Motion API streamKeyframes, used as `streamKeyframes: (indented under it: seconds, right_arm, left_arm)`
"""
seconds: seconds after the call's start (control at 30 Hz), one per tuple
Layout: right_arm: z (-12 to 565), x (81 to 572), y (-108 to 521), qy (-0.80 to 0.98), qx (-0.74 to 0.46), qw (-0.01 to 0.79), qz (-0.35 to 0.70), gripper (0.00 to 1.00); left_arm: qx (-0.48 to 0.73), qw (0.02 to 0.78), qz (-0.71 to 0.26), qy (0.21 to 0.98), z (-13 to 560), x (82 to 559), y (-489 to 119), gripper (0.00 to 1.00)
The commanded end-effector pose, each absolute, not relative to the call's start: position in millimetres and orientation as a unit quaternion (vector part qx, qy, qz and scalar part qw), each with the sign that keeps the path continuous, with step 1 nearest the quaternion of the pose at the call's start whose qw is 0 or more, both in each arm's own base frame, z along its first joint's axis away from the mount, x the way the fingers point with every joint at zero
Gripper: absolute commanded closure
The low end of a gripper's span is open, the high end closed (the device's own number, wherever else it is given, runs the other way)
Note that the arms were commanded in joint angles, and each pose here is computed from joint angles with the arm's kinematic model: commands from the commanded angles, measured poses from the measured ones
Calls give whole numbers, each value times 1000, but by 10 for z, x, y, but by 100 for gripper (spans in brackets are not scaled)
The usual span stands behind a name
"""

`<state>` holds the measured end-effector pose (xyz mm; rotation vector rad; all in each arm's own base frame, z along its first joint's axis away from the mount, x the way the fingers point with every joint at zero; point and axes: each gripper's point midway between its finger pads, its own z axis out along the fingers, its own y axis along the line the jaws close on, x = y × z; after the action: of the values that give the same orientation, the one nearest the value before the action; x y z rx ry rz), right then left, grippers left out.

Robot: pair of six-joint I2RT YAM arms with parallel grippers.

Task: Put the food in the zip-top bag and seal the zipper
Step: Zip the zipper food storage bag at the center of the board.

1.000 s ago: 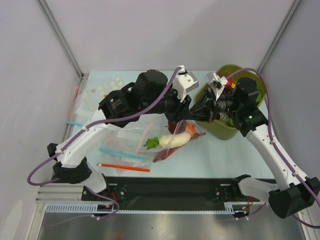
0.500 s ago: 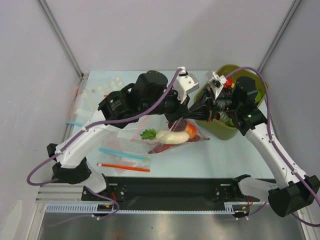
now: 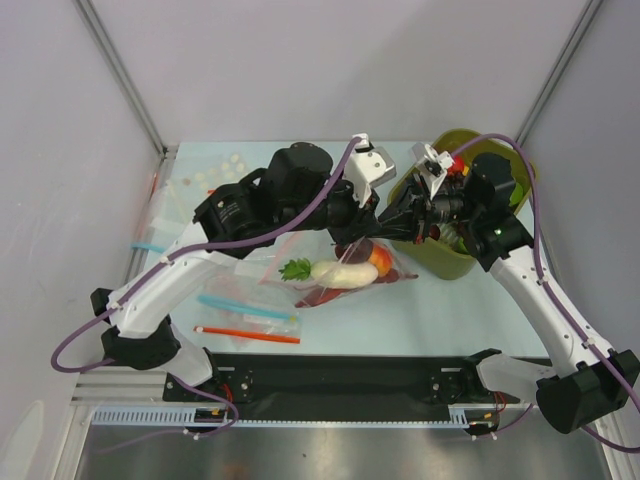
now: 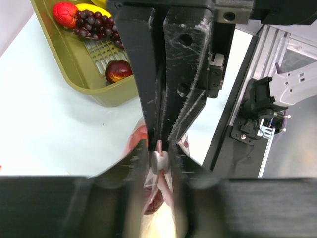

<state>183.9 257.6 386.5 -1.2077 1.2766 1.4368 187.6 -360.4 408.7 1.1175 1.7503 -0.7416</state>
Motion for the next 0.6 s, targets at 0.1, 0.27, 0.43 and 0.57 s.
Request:
streamKeyframes:
  seconds: [0.1,0.27,0.43,0.57]
  right_arm:
    - [4096,1658,2543,462,-519,436,572,100]
    - [4099,1637,2544,460,-521,435,573,100]
    - [4094,1638,2541,459,-522,435,572,100]
    - [4088,1633,2539,461,-521,433,573,100]
  left_arm:
    - [429,494,-321,685,4465,1865,-3507,66]
    - [429,492,-326,684,4475,1837,-3490,53]
    - [418,483,-355,682,4548,1757,-3492,32]
    - [411,478,-373,681,4595,1730,-3472,54]
